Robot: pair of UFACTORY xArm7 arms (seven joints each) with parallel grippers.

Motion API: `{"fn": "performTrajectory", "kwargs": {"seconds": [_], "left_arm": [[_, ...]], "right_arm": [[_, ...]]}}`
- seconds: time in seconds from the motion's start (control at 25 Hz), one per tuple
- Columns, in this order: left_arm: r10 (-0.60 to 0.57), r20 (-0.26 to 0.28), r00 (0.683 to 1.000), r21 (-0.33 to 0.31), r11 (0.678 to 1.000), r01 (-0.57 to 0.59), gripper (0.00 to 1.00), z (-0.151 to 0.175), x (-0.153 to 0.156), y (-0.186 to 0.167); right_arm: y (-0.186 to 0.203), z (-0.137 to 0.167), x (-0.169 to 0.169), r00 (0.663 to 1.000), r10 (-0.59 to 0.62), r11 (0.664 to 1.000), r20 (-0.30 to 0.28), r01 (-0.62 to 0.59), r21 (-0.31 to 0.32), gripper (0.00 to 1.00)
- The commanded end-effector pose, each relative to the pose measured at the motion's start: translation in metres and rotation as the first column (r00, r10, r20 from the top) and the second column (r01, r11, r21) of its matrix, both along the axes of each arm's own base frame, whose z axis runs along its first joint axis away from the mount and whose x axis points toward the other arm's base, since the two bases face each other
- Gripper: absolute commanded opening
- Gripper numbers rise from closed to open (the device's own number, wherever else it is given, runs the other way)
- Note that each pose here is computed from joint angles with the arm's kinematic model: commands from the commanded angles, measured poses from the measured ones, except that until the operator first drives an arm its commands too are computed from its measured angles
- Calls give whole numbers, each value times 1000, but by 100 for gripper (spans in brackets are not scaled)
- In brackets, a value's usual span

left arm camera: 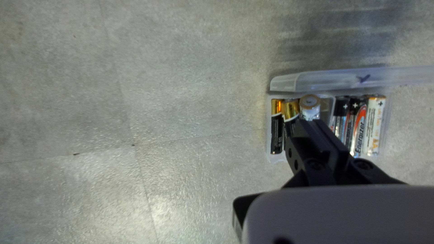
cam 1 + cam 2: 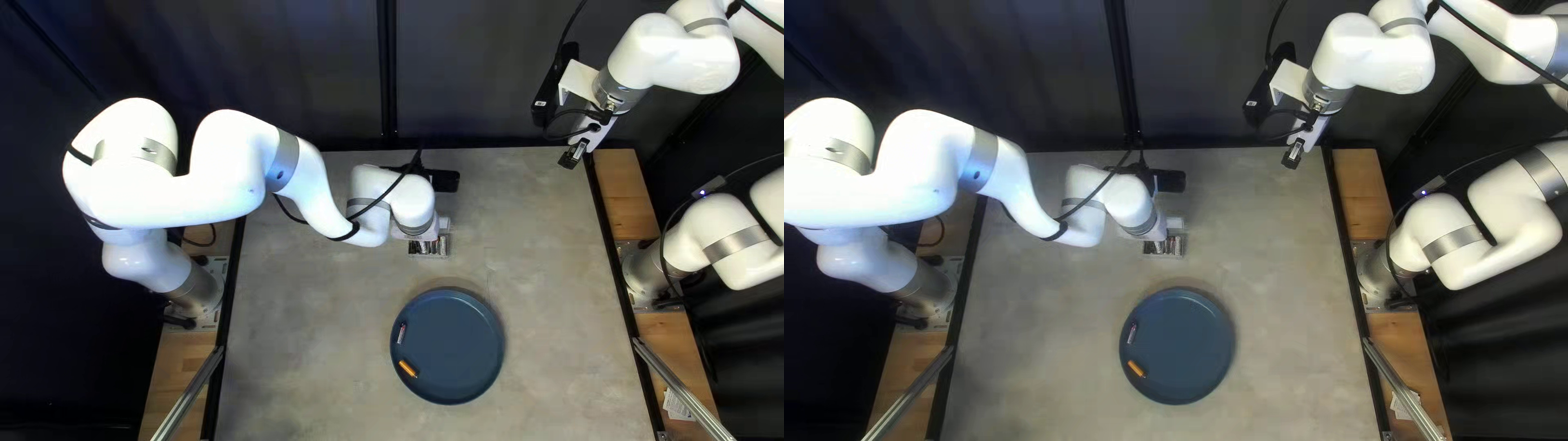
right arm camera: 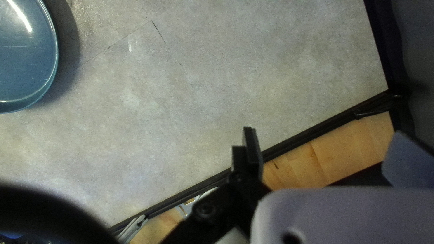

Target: Pick up the batteries from the table and place them into the container

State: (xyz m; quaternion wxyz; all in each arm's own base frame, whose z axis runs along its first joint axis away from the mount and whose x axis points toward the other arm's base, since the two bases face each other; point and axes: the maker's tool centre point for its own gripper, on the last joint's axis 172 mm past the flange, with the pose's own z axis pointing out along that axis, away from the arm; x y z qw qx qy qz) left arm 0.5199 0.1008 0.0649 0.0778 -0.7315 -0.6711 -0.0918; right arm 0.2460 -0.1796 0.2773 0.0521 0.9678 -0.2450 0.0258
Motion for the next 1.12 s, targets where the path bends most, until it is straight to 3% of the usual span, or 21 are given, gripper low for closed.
{"fn": "performTrajectory", "kwargs": {"seconds": [0.04,0.64,1.12], "left_arm": [[26,-14,1000,41,999,-26,0,2,-2,2],[55,-11,998,104,993,-53,0,-7,-2,10],[78,-59,995,155,986,-68,0,-9,-3,15]], "right_arm": [[0,0,0,1000,0,1000,0,0,0,100],[0,0,0,1000,0,1000,0,0,0,100],[0,0,0,1000,0,1000,0,0,0,100]]}}
